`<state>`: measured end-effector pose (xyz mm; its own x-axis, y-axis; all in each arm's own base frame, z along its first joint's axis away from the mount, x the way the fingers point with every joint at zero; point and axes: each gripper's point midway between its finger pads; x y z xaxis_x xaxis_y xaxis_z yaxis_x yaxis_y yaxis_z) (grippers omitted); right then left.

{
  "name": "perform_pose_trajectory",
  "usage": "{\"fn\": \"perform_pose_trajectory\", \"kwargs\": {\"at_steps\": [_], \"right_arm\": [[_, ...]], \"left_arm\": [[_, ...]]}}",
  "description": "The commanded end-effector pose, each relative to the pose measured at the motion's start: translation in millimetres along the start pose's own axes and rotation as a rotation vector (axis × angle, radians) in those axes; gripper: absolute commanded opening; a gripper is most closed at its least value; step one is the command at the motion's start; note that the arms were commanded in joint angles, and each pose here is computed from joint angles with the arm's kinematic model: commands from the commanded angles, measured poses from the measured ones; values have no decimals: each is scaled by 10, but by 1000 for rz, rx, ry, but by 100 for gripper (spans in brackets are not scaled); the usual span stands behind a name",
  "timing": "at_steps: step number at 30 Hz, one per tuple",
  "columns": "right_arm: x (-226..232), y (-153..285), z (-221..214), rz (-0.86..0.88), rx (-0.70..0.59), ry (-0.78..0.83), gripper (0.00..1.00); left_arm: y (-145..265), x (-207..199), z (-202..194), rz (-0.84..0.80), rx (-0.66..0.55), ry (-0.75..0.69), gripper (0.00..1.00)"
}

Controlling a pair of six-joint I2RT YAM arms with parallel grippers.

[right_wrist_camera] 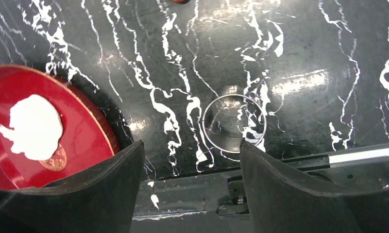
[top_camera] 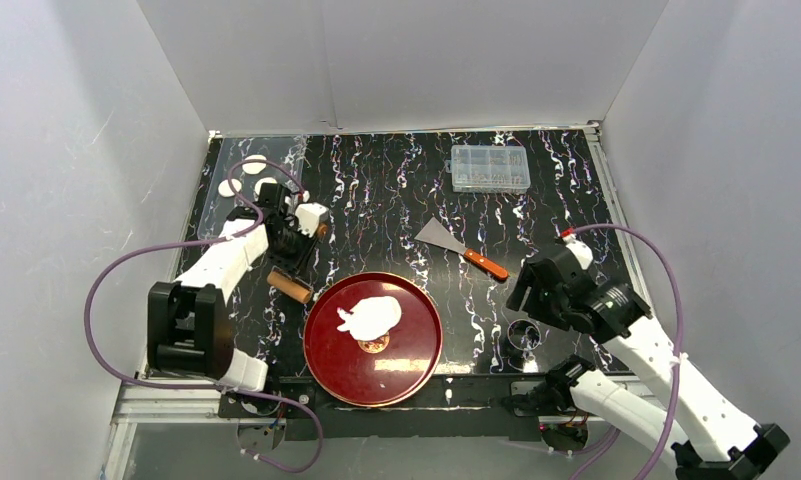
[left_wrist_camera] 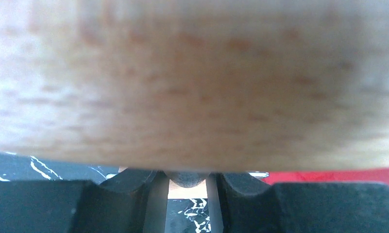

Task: Roll out the dumpling wrappers from the dough
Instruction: Place the rolling pin at the center of the board.

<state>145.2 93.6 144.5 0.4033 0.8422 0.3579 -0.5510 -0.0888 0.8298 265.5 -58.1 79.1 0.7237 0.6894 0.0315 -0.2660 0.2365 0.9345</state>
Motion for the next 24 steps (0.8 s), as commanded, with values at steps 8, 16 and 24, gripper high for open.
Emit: {"fn": "perform_pose_trajectory", "kwargs": {"at_steps": [8, 16, 24], "right_arm": [[-477, -162, 92, -237, 42, -165, 82], [-655, -397, -126, -275, 94, -273, 76], [-725, -597, -305, -325, 161, -300, 55]], "left_arm": [[-91, 269, -546, -91, 280, -23, 0], [-177, 215, -751, -157, 422, 26, 15], [-92, 171, -650, -135, 341, 28, 43]]}}
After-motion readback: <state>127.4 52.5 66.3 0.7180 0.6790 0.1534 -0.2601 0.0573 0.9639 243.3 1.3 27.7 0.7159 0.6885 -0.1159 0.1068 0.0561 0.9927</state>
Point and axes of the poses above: each gripper's point midway between its finger pads, its own y axis back along the fingers, its own x axis along the line the jaws close on, z = x × y, and after that the axes turned 14 degrees about -y, right-handed
